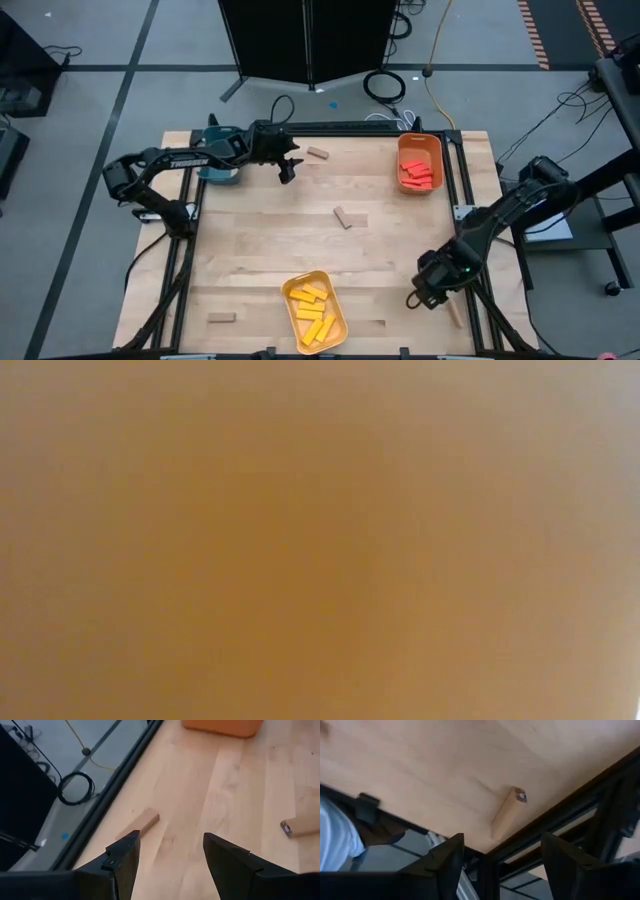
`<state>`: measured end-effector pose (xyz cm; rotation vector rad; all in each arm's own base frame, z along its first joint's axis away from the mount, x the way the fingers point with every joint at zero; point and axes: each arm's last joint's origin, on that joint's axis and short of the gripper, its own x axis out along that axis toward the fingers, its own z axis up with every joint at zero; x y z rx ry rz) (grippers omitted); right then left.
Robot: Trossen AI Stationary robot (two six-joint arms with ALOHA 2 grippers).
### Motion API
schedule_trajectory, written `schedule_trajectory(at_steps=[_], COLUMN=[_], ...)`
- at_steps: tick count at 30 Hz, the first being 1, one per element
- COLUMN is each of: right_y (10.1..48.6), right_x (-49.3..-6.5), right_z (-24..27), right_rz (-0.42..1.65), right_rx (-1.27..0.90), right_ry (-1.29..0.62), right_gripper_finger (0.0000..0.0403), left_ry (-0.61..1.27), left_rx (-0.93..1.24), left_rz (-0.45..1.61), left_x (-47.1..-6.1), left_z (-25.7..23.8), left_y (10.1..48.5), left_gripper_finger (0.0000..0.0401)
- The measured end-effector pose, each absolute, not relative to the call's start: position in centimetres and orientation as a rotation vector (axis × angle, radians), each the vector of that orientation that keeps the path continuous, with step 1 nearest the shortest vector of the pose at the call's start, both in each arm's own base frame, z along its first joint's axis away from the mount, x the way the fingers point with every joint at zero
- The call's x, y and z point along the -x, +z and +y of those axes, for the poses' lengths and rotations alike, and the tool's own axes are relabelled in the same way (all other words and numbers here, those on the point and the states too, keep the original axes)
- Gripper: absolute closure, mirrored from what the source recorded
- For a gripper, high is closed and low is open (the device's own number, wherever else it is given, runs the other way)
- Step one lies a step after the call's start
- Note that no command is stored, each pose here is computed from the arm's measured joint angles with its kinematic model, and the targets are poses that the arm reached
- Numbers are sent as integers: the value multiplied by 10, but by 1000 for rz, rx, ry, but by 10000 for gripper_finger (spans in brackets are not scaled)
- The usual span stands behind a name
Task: Sort blocks
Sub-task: Put the brown block into the blue bin
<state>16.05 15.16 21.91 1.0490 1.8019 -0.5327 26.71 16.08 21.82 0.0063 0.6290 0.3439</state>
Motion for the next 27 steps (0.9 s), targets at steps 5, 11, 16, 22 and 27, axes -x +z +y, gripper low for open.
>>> schedule_trajectory(at_steps=[5,11,16,22,27], right_y=[190,157,135,120,119], right_x=[-148,-134,-131,-127,-126], right_z=[155,150,147,151,155], right_rz=[1852,1910,1867,1863,1907], right_rx=[-1094,-1111,-1192,-1263,-1255], right_ry=[-570,-572,-505,-453,-404], right_gripper_finger=[200,200,200,212,291], left_ry=[319,270,259,249,250], left_rx=[-7,17,19,21,20], left_rz=[613,600,602,613,612], left_x=[-268,-269,-270,-271,-271], left_z=[160,159,156,153,154], left_y=[219,219,219,218,218], left_gripper_finger=[186,186,186,186,186])
